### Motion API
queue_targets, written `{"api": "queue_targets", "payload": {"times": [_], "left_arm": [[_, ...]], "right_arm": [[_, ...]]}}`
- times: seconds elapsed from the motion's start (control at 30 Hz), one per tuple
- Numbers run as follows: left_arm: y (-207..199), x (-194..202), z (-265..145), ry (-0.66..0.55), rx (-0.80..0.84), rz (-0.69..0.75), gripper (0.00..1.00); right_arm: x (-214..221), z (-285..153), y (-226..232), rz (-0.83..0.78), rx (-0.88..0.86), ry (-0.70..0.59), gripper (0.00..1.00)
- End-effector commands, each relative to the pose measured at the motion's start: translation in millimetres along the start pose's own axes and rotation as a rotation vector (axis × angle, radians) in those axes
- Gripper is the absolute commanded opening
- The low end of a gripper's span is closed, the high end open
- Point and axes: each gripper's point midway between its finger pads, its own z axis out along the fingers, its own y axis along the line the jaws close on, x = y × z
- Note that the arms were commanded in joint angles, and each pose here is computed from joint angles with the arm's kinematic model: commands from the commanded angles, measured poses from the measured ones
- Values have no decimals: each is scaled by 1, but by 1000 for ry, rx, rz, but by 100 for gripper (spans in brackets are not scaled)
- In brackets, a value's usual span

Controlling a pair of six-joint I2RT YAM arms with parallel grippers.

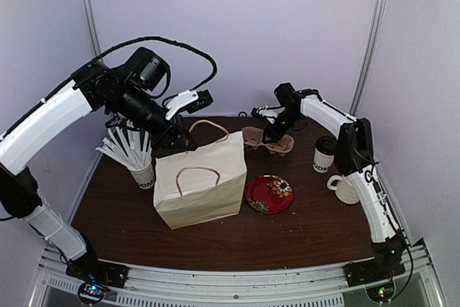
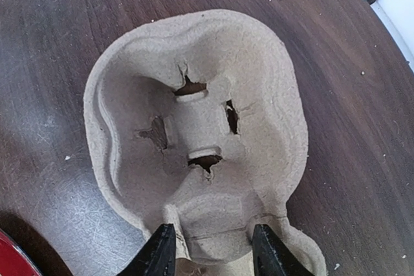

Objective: Pack the takeout coffee

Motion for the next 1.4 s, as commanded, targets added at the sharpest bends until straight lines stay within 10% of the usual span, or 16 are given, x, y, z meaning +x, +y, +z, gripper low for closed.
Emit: {"api": "queue_targets", "payload": {"times": [0.0, 0.9, 1.37], "left_arm": [[2, 0, 2, -3, 1, 0, 0], [5, -1, 2, -7, -17, 28, 0], [8, -6, -1, -36, -42, 33, 0]], "right_arm": [[-1, 8, 0, 5, -6, -8, 44], [-40, -88, 35, -1, -17, -120, 29], [43, -168, 119, -9, -85, -14, 33]]}}
